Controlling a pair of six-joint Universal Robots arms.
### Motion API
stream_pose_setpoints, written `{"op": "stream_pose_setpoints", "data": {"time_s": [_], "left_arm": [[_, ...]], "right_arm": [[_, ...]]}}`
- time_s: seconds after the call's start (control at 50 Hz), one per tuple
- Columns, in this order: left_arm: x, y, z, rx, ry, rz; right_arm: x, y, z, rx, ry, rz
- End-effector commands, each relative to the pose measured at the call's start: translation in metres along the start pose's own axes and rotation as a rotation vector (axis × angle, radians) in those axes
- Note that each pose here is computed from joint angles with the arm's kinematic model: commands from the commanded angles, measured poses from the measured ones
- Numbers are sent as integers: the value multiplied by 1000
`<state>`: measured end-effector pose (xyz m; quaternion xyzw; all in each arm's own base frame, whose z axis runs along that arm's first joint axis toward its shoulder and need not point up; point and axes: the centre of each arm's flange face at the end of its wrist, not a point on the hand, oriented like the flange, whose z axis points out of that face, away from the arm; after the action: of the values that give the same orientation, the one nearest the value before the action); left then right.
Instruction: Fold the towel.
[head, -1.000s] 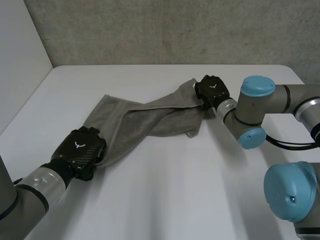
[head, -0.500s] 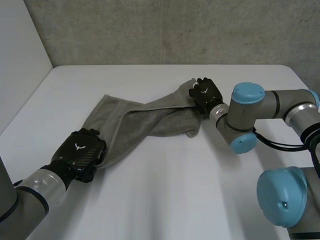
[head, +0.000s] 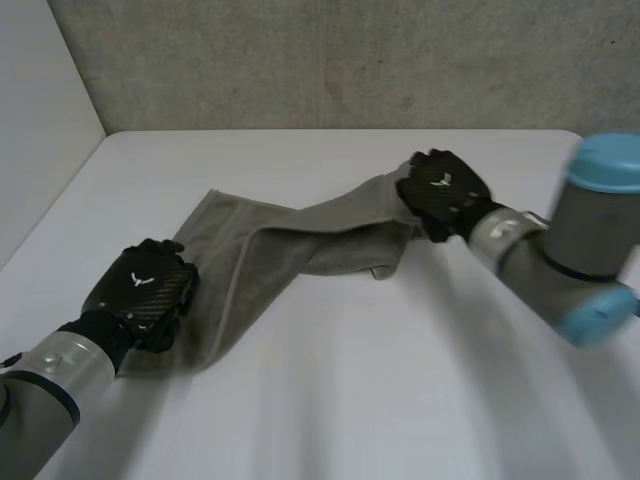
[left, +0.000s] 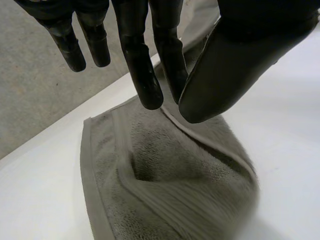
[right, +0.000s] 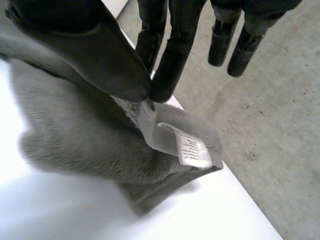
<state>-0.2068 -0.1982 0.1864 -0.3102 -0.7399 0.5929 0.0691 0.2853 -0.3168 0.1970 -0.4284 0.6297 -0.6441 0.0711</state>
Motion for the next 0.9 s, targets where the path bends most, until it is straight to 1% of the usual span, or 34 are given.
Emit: {"op": "stream_pose_setpoints", "data": {"time_s": [0.02, 0.04, 0.12, 0.22, 0.32, 0.38, 0.46, 0.54, 0.62, 0.76, 0.8, 0.9], "left_arm": [[-3, -2, -1, 6, -11, 0], [-2, -2, -1, 7, -10, 1], [-1, -2, -1, 9, -4, 2], [0, -3, -1, 13, 1, 5], [2, 0, 0, 6, 5, 4], [3, 1, -1, 2, 6, 2], [4, 4, -2, -9, 10, -1], [5, 5, -2, -13, 12, -2], [4, 7, -1, -19, 13, -4], [5, 14, 3, -48, 19, -13], [5, 18, 6, -60, 20, -18], [3, 23, 11, -71, 17, -23]], "right_arm": [[52, 34, -62, -110, 129, 61], [58, 39, -71, -127, 148, 71], [65, 50, -77, -155, 164, 90], [62, 59, -72, -172, 154, 104], [51, 73, -61, -208, 130, 148], [46, 74, -59, -211, 123, 160], [29, 73, -57, -201, 86, 174], [23, 77, -57, -180, 86, 157], [22, 80, -58, -177, 87, 149], [21, 86, -56, -164, 46, 163], [26, 96, -53, -188, 53, 177], [35, 105, -42, -194, 68, 182]]}}
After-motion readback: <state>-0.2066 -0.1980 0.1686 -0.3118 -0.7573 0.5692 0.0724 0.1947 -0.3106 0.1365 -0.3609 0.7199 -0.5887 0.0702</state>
